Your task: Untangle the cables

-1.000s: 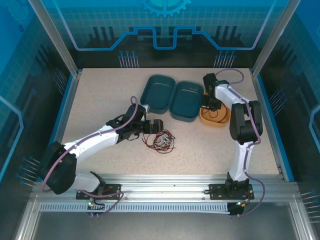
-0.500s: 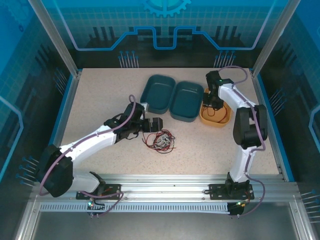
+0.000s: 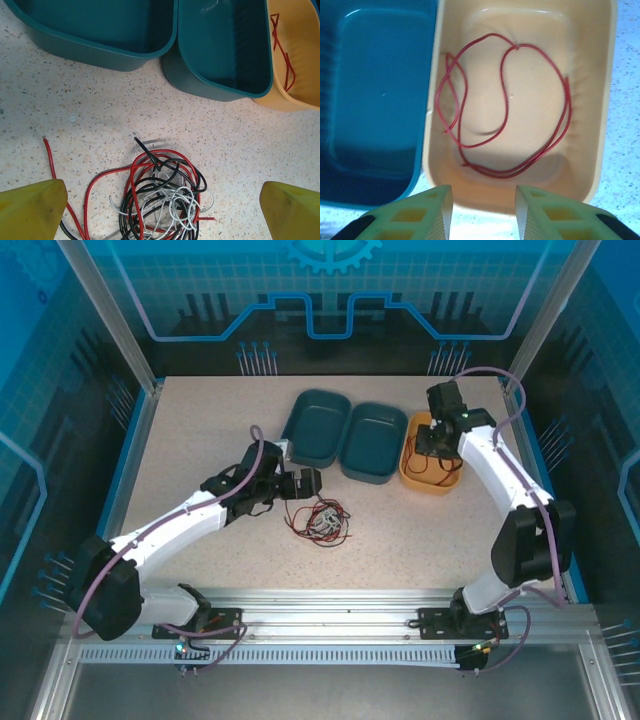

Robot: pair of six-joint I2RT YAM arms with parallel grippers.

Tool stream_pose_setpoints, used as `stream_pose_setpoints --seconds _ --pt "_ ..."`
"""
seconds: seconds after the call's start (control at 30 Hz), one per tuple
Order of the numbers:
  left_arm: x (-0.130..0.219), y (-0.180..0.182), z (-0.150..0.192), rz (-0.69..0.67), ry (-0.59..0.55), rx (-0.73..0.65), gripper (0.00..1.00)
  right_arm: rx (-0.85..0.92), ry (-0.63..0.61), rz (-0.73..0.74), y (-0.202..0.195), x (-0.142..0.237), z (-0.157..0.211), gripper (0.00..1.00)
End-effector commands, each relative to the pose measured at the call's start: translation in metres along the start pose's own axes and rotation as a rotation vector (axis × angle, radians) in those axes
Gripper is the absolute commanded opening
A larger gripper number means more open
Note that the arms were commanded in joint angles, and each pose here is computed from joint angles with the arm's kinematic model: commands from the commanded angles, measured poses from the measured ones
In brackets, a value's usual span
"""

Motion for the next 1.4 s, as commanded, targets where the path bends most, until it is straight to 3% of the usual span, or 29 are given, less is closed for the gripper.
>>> stream_pose_setpoints --seconds 0.0,0.23,0.37,0.53,0.8,1.37 --pt "0.010 0.003 -0.011 -0.003 -0.029 0.045 0.99 0.069 -0.047 -0.122 0.040 0.016 0.009 0.39" --pt "0.001 0.040 -0.018 -0.058 0.009 0.253 0.99 0.206 -0.037 -0.297 0.130 0.014 0.042 0.38" --pt "-0.007 0.059 -0.012 -0.099 0.037 0.320 0.99 0.214 0.044 -0.316 0.157 -0.006 0.062 0.36" --pt "-0.018 0.070 0.000 -0.127 0.085 0.347 0.99 0.224 0.123 -0.452 0.186 -0.033 0.074 0.32" --pt "-0.026 0.084 0.018 -0.143 0.134 0.401 0.99 0.283 0.191 -0.496 0.206 -0.057 0.075 0.25" --pt "-0.027 0.080 0.014 -0.120 0.122 0.398 0.99 0.341 0.258 -0.471 0.218 -0.075 0.080 0.18"
Point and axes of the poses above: each hand's point on the last joint's axis, 136 mm out from that joint toward the fingers, its own x axis back along the fingers, its own y axis along the line the jaws close on, z = x × y, the point moved 5 cm from there along x, back along the fingers, and after that the axes turned 15 degrees about x, right-handed, at the moved point
